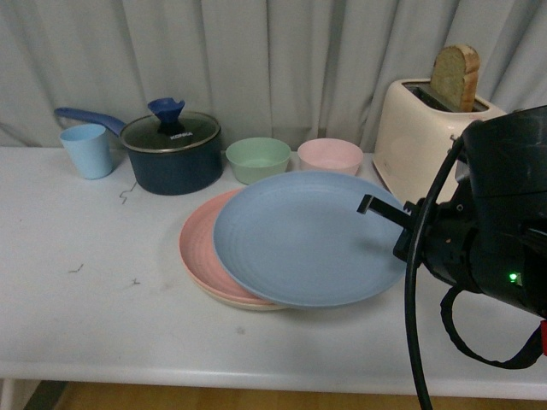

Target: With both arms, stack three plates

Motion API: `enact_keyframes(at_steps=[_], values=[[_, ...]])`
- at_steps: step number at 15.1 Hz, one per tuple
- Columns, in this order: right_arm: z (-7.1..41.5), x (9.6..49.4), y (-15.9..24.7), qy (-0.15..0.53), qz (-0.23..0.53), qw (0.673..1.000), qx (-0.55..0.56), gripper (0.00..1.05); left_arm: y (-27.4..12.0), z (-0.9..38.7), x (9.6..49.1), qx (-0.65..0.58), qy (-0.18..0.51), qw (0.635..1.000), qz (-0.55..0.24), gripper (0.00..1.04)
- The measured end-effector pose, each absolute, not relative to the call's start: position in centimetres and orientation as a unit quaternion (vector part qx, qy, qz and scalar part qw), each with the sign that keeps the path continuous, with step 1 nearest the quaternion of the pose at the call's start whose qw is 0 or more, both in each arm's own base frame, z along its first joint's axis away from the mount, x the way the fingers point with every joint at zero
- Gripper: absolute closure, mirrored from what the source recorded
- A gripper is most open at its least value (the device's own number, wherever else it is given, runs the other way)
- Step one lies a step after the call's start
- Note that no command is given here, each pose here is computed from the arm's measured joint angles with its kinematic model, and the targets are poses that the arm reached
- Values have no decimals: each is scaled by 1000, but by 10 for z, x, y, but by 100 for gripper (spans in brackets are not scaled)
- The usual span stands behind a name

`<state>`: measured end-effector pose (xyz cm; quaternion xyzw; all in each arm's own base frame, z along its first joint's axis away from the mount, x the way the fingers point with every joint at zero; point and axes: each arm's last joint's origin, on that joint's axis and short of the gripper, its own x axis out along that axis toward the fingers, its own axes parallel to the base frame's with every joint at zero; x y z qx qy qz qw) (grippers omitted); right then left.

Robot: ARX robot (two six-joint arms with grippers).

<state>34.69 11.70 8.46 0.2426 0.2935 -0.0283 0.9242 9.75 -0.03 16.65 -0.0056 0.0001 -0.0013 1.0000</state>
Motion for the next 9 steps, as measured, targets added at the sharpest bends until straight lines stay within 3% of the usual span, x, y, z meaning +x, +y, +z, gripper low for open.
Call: enact_keyframes(at_steps=[9], values=[[69,372,167,325,-51,915,236,102,0,166,98,-5,0,1000,-1,7]])
